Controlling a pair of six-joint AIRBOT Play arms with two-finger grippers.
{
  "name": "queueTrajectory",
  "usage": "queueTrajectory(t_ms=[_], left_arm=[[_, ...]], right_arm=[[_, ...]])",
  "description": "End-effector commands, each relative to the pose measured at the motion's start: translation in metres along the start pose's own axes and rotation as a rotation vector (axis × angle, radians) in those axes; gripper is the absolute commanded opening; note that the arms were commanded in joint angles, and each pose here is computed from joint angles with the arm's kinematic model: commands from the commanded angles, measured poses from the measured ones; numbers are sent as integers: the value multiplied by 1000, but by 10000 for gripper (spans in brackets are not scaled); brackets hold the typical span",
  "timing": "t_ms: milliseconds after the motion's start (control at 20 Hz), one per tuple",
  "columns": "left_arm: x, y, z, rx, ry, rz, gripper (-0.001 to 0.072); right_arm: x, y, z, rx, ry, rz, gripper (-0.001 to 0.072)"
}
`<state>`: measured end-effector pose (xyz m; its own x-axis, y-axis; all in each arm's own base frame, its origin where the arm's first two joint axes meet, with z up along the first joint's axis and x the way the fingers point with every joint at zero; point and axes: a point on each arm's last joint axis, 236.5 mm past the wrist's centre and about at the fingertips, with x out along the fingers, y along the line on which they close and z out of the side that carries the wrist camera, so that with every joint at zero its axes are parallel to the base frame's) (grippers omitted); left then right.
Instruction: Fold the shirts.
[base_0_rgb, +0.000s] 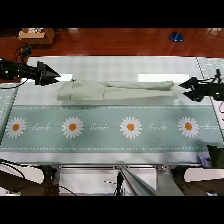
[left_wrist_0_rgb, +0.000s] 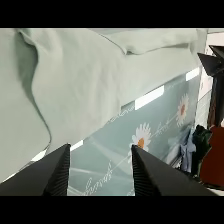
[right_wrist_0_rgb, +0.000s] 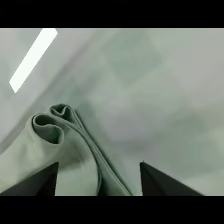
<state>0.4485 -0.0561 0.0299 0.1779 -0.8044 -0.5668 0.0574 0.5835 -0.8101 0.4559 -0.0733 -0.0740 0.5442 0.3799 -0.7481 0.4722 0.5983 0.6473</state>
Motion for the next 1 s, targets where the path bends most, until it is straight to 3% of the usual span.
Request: queueTrajectory(t_ms=[0, 200, 300, 350, 400, 500, 550, 650, 700, 950], left_arm=[[9, -8, -3, 31, 21, -3, 449], [15, -9, 1, 40, 9, 5, 449], [17, -10, 3, 42, 2, 9, 448], [18, -10, 3, 44, 3, 9, 448], [19, -11, 3, 45, 5, 9, 448], [20, -12, 3, 48, 7, 8, 294], [21, -13, 2, 50, 11, 7, 291], [27, -18, 0, 60, 23, 5, 74], [33, -22, 0, 69, 25, 2, 39], [85, -64, 6, 143, 10, -26, 39]], right_arm=[[39, 17, -19, 46, 56, 76, 582], [77, 49, -29, 56, 23, 135, 561], [87, 60, -26, 47, -31, 129, 350], [88, 67, -24, 49, -49, 141, 158], [85, 73, -22, 38, -58, 155, 39], [70, 88, -17, -33, -84, 176, 25], [58, 97, -14, -66, -100, 191, 25], [33, 116, -12, -145, -121, 208, 25], [19, 126, -13, -187, -130, 214, 25], [-44, 175, -33, -306, -133, 284, 24]])
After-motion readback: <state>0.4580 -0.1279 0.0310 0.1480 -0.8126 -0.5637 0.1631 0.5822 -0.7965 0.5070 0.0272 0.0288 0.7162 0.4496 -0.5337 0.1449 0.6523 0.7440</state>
